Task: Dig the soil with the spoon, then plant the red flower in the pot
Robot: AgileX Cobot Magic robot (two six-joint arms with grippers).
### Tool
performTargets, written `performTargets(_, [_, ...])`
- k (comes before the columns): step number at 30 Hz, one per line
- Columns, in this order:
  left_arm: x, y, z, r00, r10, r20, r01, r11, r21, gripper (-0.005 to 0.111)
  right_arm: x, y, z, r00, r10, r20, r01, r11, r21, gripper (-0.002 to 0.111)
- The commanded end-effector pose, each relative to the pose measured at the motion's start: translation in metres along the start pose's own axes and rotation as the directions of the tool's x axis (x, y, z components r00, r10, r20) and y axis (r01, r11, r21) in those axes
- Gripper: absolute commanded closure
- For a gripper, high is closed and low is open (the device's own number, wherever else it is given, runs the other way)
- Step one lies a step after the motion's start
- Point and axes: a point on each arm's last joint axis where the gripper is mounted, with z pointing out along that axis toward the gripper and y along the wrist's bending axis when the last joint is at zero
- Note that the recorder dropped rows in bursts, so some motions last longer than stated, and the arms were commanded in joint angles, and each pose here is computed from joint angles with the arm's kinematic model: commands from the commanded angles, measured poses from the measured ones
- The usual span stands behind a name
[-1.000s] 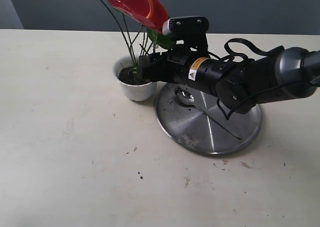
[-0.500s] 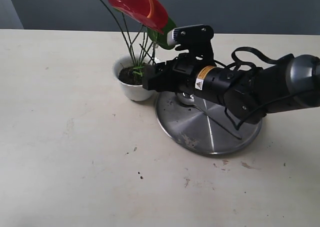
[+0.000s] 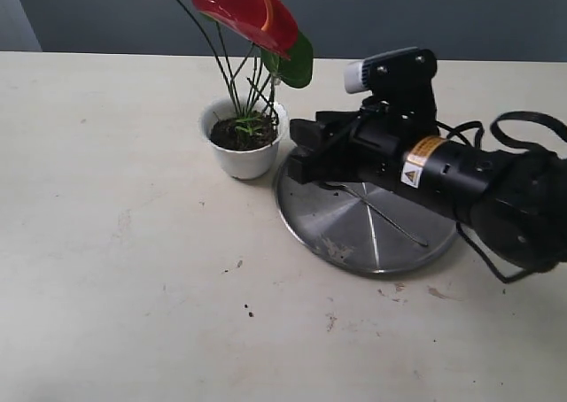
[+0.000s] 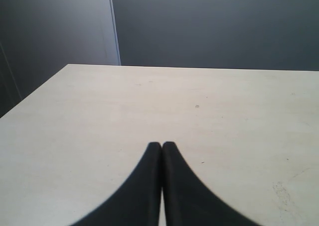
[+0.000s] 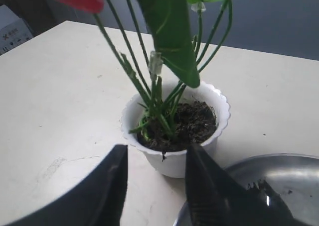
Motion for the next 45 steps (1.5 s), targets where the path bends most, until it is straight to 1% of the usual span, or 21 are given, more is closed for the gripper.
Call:
performTargets(1, [0.001,0.000,0.000,1.000,-0.002,-0.003,0.002,1.000,-0.002,0.106,-0.001,0.003,-0.032,0.999,-0.026,0.037,0.026,1.000,-0.005,0.073])
performTargets(4, [0.001,0.000,0.000,1.000,-0.002,-0.003,0.002,1.000,-0.002,0.106,-0.003,0.007,-0.056,0.996,-0.054,0.075,0.055,0.998,-0.021,0.074])
performTargets(8, [0.001,0.000,0.000,1.000,-0.002,-0.003,0.002,1.000,-0.002,0.106,-0.003,0.012,-0.089,0.988,-0.078,0.131,0.084,0.996,-0.040,0.080])
performTargets(13, [0.001,0.000,0.000,1.000,-0.002,-0.003,0.002,1.000,-0.002,0.106,0.000,0.013,-0.128,0.979,-0.071,0.190,0.077,0.997,-0.026,0.083])
performTargets(15, [0.001,0.000,0.000,1.000,-0.002,-0.003,0.002,1.000,-0.002,0.106,0.002,0.013,-0.141,0.981,-0.071,0.179,0.075,0.997,-0.012,0.083])
performTargets(19, [0.001,0.000,0.000,1.000,-0.002,-0.003,0.002,1.000,-0.002,0.106,0.009,0.009,-0.159,0.996,-0.048,0.073,0.045,0.998,0.046,0.084])
performTargets(20, [0.001,0.000,0.000,1.000,-0.002,-0.003,0.002,1.000,-0.002,0.106,0.009,0.009,-0.166,0.997,-0.045,0.069,0.042,0.998,0.056,0.084])
performTargets(23, [0.001,0.000,0.000,1.000,-0.002,-0.003,0.002,1.000,-0.002,0.106,0.011,0.008,-0.180,0.998,0.041,0.051,-0.046,0.995,0.085,0.084])
performTargets(26, [0.001,0.000,0.000,1.000,-0.002,-0.003,0.002,1.000,-0.002,0.106,0.013,0.008,-0.195,0.996,0.078,0.050,-0.082,0.992,0.095,0.084])
performTargets(29, [0.001,0.000,0.000,1.000,-0.002,-0.003,0.002,1.000,-0.002,0.106,0.014,0.008,-0.204,0.995,0.080,0.051,-0.085,0.991,0.100,0.084])
performTargets(32, [0.001,0.000,0.000,1.000,-0.002,-0.003,0.002,1.000,-0.002,0.106,0.011,0.009,-0.211,0.992,0.075,0.105,-0.084,0.993,0.086,0.084])
performTargets(38, [0.001,0.000,0.000,1.000,-0.002,-0.003,0.002,1.000,-0.002,0.106,0.011,0.010,-0.214,0.994,0.028,0.109,-0.038,0.995,0.091,0.084])
performTargets(40, [0.001,0.000,0.000,1.000,-0.002,-0.003,0.002,1.000,-0.002,0.106,0.009,0.006,-0.221,0.989,0.020,0.147,-0.040,0.990,0.136,0.084])
performTargets(41, [0.001,0.000,0.000,1.000,-0.002,-0.003,0.002,1.000,-0.002,0.106,0.009,0.002,-0.228,0.984,0.026,0.179,-0.059,0.981,0.187,0.084])
performTargets(43, [0.001,0.000,0.000,1.000,-0.002,-0.003,0.002,1.000,-0.002,0.106,0.010,-0.005,-0.245,0.970,0.021,0.241,-0.096,0.948,0.303,0.084])
performTargets(45, [0.001,0.000,0.000,1.000,-0.002,-0.003,0.002,1.000,-0.002,0.106,0.015,-0.007,-0.258,0.966,-0.030,0.255,-0.076,0.916,0.393,0.084])
